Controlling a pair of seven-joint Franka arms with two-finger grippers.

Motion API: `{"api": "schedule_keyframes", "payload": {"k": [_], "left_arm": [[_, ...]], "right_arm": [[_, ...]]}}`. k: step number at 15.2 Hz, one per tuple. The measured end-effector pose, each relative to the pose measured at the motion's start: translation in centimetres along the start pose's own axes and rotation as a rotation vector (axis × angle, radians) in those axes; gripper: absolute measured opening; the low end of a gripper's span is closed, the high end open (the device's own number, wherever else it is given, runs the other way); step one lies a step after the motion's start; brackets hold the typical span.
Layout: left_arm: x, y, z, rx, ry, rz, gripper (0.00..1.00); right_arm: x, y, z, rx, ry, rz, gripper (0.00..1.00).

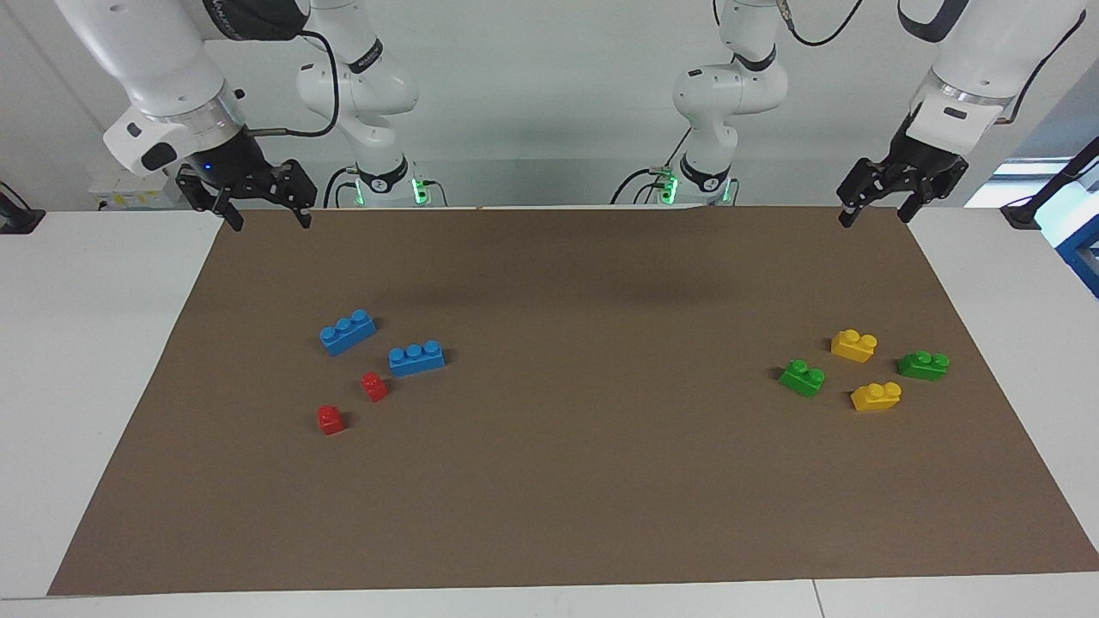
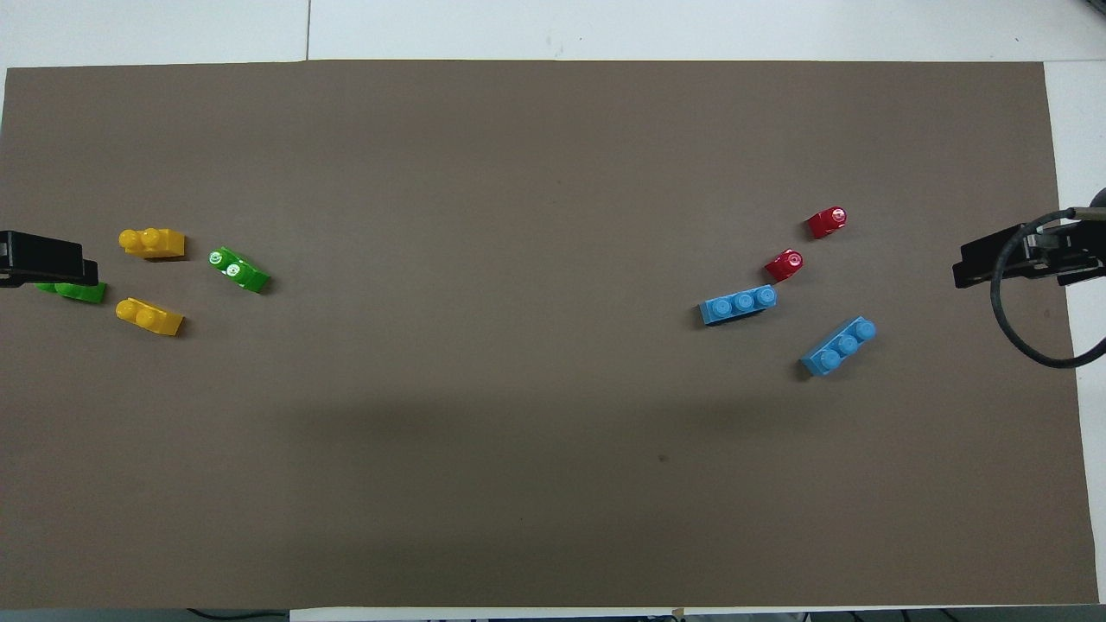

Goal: Remove green block with left arm and hold with right

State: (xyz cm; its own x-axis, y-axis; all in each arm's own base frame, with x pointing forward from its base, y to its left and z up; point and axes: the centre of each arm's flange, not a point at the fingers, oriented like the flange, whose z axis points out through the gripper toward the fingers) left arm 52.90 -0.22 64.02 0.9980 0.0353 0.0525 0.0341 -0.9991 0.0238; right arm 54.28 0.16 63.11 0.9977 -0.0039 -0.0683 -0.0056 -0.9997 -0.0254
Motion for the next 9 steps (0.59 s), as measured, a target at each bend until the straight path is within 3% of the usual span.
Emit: {"api": "schedule_keyframes", "payload": {"k": [9], "left_arm": [[0.0,-0.1,0.1,0.003,-0.002,0.002,1.0]], "right_arm": [[-0.2,1.1,-0.4,0.003,0.008,0.007,1.0]]}}
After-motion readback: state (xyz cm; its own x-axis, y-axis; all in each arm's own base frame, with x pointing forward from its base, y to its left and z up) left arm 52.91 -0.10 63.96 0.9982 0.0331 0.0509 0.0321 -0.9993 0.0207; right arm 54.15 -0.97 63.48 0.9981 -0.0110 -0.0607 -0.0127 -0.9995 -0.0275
